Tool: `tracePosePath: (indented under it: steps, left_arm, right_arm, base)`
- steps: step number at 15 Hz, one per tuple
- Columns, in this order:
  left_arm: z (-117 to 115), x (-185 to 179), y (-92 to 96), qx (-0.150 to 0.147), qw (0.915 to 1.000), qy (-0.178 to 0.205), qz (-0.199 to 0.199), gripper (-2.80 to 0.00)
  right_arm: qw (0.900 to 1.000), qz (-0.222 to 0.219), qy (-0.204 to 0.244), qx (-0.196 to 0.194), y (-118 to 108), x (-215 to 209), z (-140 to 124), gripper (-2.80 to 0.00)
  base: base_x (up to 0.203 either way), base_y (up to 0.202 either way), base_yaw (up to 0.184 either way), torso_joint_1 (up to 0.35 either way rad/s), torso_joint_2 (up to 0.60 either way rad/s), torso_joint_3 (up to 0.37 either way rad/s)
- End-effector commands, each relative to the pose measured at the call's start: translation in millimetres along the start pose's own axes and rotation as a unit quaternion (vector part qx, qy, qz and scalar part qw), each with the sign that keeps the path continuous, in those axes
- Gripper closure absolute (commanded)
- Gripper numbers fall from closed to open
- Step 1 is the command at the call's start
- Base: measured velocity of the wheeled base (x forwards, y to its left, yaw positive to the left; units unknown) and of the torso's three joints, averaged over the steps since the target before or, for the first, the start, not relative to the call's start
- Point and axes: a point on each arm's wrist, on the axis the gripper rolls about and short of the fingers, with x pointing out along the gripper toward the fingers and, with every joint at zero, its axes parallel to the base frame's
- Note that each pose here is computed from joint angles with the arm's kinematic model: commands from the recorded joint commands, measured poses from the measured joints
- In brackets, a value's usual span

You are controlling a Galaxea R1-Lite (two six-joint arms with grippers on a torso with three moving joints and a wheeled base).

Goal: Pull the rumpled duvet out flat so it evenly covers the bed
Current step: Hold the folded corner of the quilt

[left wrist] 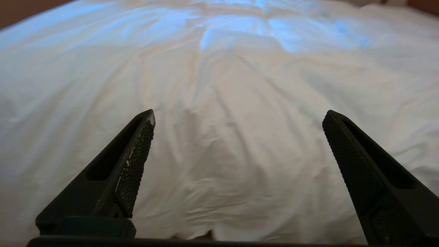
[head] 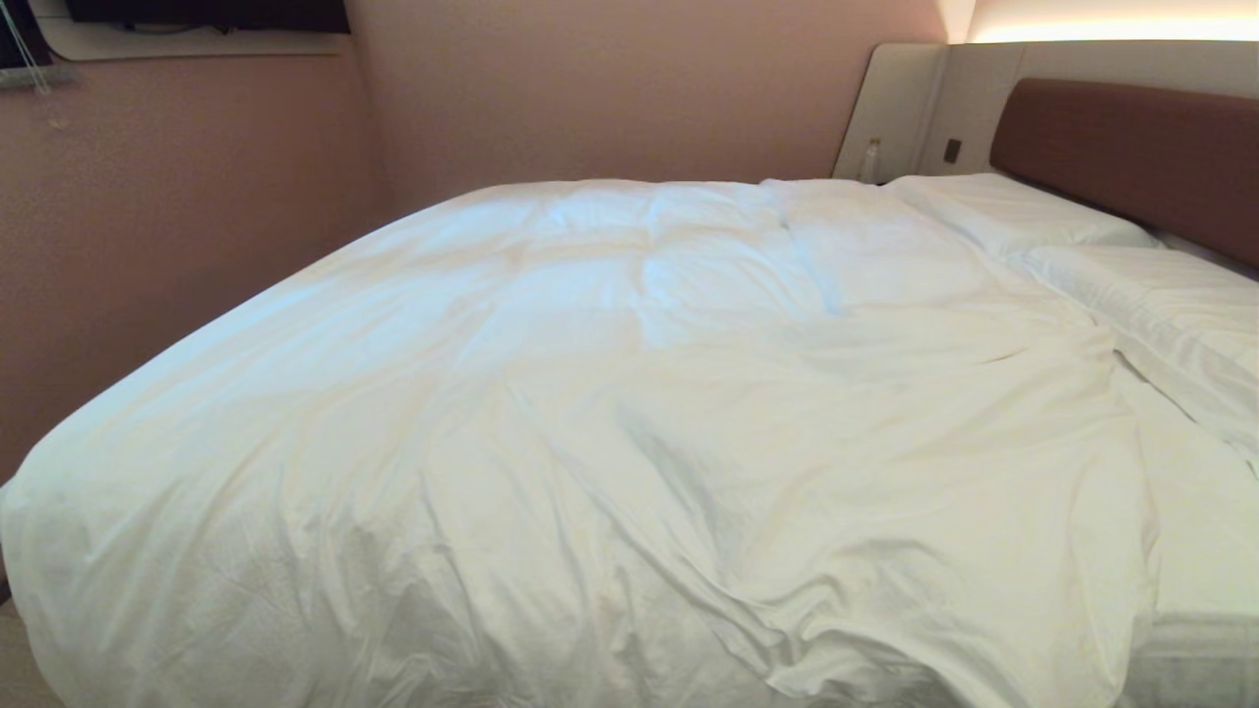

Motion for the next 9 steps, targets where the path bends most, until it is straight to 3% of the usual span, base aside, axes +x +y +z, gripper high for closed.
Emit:
tracePosePath:
  steps: [1, 3, 5, 9]
  left_arm:
    - [24.4, 31.9, -2.3, -0.047, 0.9969, 0.063, 0.008, -2.8]
    - [49.7, 95.2, -2.8, -0.126, 0.9825, 0.135, 0.023, -2.8]
    - [64.8, 167.8, -1.3, -0.201, 0.9618, 0.182, 0.035, -2.8]
    - [66.1, 310.0, 3.0, -0.355, 0.9058, 0.231, 0.016, -2.8]
  right_arm:
    - [0.997, 0.018, 0.074, -0.004, -2.0, 36.2, 18.2, 0.0]
    - [0.993, 0.031, 0.108, -0.02, -4.0, 79.2, 32.0, 0.0]
    - [0.99, 0.052, 0.13, -0.031, -2.7, 123.2, 37.7, 0.0]
    - [0.977, 0.104, 0.183, -0.04, 15.5, 209.0, 28.8, 0.0]
  base:
    - [0.0, 0.0, 0.0, 0.0, 0.0, 0.0]
    - [0.0, 0.0, 0.0, 0.0, 0.0, 0.0]
    - [0.0, 0.0, 0.0, 0.0, 0.0, 0.0]
    - [0.0, 0.0, 0.0, 0.0, 0.0, 0.0]
